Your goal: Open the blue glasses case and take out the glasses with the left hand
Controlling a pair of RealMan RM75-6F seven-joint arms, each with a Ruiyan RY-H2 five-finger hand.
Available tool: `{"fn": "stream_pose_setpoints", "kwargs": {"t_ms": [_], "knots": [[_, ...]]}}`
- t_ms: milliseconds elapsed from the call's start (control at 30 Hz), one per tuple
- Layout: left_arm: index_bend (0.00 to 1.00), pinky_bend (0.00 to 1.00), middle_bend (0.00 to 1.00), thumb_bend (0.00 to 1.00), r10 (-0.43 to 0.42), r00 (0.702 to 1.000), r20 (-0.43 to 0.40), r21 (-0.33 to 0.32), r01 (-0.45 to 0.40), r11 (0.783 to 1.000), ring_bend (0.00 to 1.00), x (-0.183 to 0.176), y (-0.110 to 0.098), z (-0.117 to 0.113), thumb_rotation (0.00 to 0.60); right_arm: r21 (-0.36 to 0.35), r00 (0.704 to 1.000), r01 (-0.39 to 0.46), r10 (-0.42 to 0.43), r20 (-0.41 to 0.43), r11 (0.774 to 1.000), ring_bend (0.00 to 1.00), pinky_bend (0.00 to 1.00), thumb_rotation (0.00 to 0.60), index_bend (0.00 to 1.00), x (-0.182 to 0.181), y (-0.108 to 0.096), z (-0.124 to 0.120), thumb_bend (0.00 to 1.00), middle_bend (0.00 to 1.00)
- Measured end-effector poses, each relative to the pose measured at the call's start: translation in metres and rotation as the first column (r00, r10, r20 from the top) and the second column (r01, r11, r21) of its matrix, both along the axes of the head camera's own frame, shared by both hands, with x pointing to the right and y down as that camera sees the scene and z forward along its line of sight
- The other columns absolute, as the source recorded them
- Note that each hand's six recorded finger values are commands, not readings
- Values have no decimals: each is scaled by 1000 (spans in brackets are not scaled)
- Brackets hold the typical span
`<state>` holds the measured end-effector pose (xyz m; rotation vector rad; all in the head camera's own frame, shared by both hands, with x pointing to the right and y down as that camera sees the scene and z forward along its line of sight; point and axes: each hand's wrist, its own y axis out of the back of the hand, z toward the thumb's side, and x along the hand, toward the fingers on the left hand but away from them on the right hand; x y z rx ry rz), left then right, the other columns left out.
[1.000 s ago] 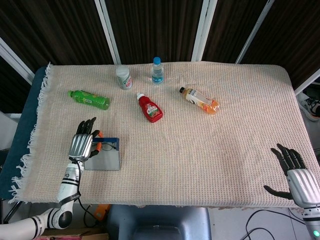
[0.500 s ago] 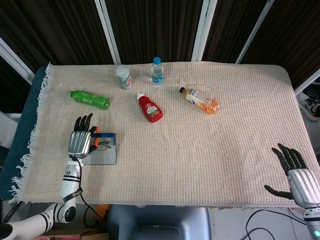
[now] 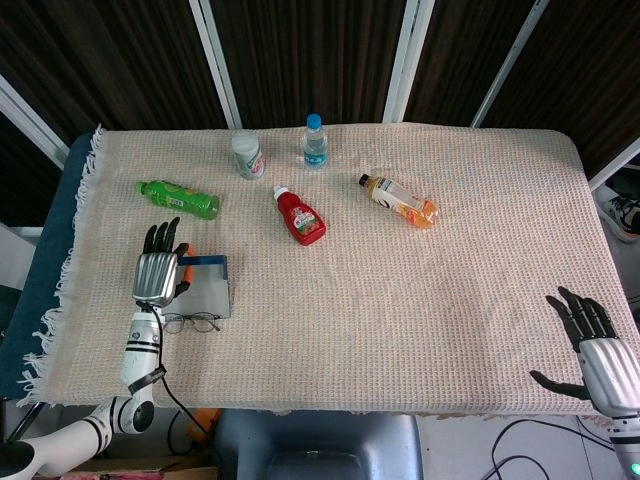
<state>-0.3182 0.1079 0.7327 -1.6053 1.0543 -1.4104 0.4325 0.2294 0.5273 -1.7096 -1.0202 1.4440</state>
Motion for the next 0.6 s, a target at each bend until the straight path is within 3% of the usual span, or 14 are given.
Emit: {"fn": "stream_pose_setpoints", "kwargs": {"t_ms": [167, 333, 400, 567, 600], "knots": [[607, 0, 17, 456, -19, 1000, 14, 13, 19, 1000, 0, 0, -20, 4, 600, 8, 1000, -11, 11, 1, 1000, 0, 0, 600, 0, 3, -1, -2, 178, 0], [534, 0, 12, 455, -32, 999, 30, -32, 33, 999, 0, 2, -31, 19, 600, 12, 1000, -21, 21, -2, 1000, 0, 0, 600, 0, 6, -3, -3, 177, 0], [457, 0, 3, 457, -37, 998, 41, -57, 40, 998, 0, 1, -32, 27, 600, 10, 1000, -23, 23, -3, 1000, 0, 0, 600, 0, 6, -4, -2, 177, 0], [88, 0, 0, 446, -38, 998, 58, -132, 45, 990, 0, -1, -24, 45, 600, 6, 1000, -21, 21, -9, 1000, 0, 0, 600, 0, 7, -5, -1, 178, 0], [52, 0, 0, 440, -39, 997, 59, -143, 47, 989, 0, -1, -23, 46, 600, 3, 1000, -18, 18, -11, 1000, 0, 0, 600, 0, 6, -5, 0, 178, 0]]}}
